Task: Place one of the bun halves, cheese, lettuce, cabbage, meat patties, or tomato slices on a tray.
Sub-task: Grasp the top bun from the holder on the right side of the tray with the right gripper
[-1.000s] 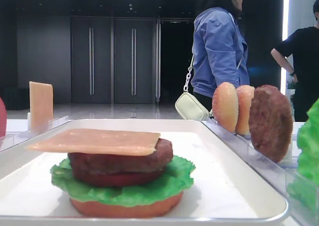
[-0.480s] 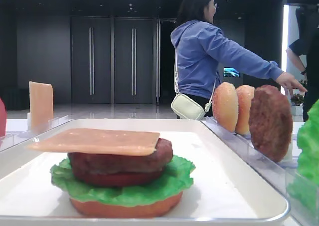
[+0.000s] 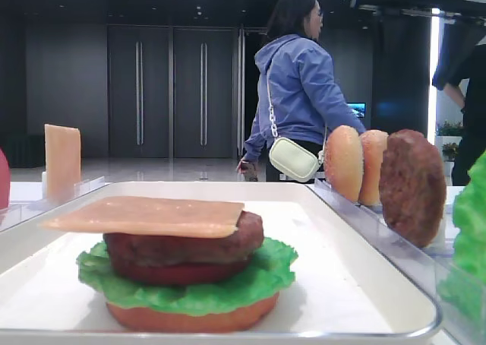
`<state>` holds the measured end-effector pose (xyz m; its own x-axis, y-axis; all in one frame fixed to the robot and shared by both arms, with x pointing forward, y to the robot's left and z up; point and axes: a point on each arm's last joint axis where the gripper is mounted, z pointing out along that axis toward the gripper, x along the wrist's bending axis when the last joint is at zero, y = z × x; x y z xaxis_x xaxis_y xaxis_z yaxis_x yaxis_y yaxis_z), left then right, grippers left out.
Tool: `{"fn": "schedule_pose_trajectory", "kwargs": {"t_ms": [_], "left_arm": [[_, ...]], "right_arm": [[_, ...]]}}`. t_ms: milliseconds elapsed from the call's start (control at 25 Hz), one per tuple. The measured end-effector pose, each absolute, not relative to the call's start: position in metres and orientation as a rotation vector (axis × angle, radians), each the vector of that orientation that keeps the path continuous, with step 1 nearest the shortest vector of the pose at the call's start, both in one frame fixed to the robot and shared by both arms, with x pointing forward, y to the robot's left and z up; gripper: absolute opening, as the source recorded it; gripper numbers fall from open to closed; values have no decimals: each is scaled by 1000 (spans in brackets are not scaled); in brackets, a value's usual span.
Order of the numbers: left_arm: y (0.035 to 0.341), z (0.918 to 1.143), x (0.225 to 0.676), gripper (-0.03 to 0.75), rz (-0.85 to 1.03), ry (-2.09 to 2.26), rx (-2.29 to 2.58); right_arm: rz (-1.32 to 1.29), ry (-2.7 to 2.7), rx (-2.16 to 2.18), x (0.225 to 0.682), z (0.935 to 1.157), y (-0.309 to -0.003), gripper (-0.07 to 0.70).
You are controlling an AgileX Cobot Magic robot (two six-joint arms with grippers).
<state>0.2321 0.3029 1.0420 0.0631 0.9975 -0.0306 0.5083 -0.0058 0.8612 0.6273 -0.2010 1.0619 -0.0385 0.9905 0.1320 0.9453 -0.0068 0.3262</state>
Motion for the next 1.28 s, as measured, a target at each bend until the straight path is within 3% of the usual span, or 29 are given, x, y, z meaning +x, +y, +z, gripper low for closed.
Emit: {"fn": "schedule_pose_trajectory", "kwargs": {"t_ms": [560, 840, 1280], "left_arm": [[303, 1042, 232, 391, 846, 1538, 1610], [303, 1042, 232, 391, 846, 1538, 1610], [303, 1042, 232, 391, 846, 1538, 1610]], "right_arm": [[627, 2193, 1992, 609, 1062, -126, 472], [602, 2220, 1987, 617, 1043, -122, 472], [596, 2183, 2013, 630, 1036, -139, 472]]}}
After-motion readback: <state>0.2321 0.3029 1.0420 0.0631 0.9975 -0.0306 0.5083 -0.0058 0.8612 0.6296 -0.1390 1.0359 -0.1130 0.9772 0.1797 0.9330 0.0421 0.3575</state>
